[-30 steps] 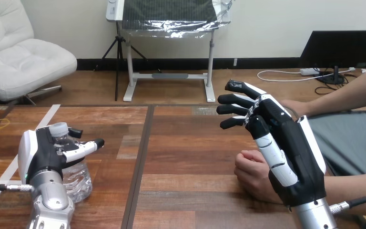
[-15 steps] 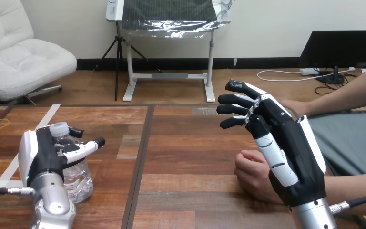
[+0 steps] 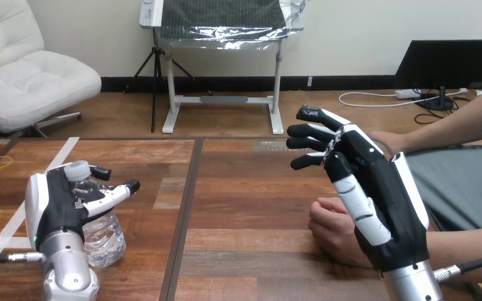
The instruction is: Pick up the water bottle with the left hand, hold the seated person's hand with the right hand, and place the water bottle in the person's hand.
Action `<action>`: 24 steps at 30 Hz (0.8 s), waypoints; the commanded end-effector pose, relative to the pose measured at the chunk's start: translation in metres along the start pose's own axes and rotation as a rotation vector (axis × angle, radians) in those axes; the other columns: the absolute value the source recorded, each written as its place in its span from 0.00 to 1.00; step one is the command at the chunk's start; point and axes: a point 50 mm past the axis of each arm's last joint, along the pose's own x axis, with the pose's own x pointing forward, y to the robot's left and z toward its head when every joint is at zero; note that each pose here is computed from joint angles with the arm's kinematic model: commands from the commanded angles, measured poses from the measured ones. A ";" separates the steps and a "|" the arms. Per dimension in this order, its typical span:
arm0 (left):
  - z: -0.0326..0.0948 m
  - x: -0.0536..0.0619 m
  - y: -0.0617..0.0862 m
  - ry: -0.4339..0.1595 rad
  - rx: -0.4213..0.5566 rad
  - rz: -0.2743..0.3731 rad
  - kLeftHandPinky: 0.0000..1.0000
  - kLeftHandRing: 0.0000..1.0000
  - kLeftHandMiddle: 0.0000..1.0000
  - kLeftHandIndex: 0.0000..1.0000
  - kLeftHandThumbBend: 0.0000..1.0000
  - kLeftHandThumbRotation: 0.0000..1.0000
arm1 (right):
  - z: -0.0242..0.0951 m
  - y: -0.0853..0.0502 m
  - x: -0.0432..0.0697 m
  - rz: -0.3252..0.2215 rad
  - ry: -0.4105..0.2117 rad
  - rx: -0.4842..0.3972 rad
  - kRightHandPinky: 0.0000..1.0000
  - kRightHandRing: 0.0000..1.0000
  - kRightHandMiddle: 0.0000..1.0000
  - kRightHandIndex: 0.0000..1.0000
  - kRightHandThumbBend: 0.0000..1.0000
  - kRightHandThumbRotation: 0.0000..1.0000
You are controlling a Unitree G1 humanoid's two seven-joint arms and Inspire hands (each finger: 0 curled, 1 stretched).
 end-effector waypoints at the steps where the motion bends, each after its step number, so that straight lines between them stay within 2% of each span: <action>1: 0.054 0.000 0.011 -0.249 -0.064 0.034 0.28 0.35 0.40 0.44 0.73 0.00 | 0.006 -0.009 0.018 -0.028 -0.070 -0.082 0.64 0.74 0.75 0.79 0.50 0.77; 10: 0.071 -0.010 0.015 -0.391 -0.104 0.008 0.27 0.34 0.39 0.43 0.70 0.00 | 0.007 -0.026 0.029 -0.035 -0.092 -0.143 0.67 0.75 0.77 0.78 0.59 0.74; 14: 0.079 -0.015 0.016 -0.453 -0.110 0.003 0.26 0.33 0.39 0.43 0.70 0.00 | 0.009 -0.037 0.035 -0.032 -0.098 -0.214 0.69 0.76 0.78 0.79 0.60 0.73; 22: 0.090 -0.024 0.016 -0.538 -0.145 -0.023 0.25 0.32 0.38 0.42 0.69 0.00 | 0.011 -0.059 0.044 -0.026 -0.093 -0.353 0.72 0.80 0.81 0.80 0.59 0.72; 24: 0.092 -0.027 0.016 -0.555 -0.171 -0.035 0.25 0.32 0.38 0.42 0.69 0.00 | 0.013 -0.068 0.047 -0.027 -0.091 -0.413 0.73 0.80 0.81 0.80 0.60 0.73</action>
